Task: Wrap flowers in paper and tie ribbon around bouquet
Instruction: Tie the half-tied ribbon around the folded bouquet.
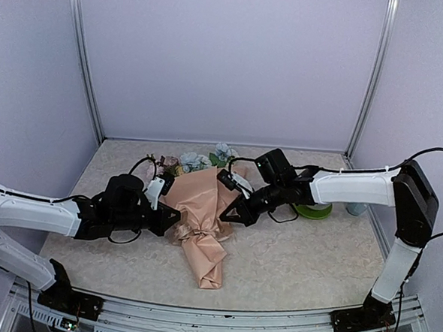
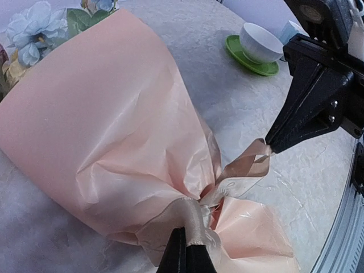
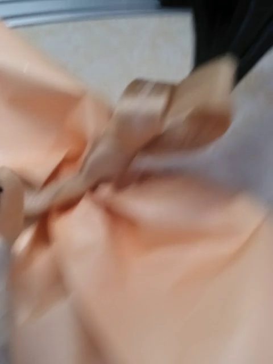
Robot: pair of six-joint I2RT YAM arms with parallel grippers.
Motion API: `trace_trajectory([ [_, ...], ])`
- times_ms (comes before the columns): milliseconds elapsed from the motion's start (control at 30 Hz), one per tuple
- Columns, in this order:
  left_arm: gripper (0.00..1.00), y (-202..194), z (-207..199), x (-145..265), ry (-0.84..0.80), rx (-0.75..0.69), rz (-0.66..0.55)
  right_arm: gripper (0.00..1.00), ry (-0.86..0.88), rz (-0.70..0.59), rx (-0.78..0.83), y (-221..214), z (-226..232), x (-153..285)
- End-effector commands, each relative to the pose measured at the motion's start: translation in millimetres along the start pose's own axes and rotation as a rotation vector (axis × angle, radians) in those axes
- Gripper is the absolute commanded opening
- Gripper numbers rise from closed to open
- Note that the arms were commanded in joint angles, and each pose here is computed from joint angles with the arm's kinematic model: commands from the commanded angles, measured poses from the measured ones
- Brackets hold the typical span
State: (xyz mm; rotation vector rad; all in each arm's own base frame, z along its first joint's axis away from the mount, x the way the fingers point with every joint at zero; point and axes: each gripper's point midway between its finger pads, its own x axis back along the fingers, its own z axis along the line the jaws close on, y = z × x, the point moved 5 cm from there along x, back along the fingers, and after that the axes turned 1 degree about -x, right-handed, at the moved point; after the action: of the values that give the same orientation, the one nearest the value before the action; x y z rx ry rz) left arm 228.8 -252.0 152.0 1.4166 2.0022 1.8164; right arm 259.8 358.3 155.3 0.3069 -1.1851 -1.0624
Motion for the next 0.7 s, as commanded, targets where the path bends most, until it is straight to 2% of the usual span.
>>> trace_trajectory([
  [0,0.0,16,-8,6,0.005,-0.081,-0.051,0.0,0.069,-0.032,0.108,17,27,10],
  [167,0.0,25,2,7,0.077,-0.09,-0.094,0.0,0.143,-0.077,0.148,26,44,15],
  [400,0.0,49,35,-32,0.09,-0.113,-0.094,0.0,0.352,0.019,0.321,-22,116,7],
  [667,0.0,58,51,-81,0.075,-0.142,-0.058,0.0,0.375,0.155,0.178,-94,119,-5],
])
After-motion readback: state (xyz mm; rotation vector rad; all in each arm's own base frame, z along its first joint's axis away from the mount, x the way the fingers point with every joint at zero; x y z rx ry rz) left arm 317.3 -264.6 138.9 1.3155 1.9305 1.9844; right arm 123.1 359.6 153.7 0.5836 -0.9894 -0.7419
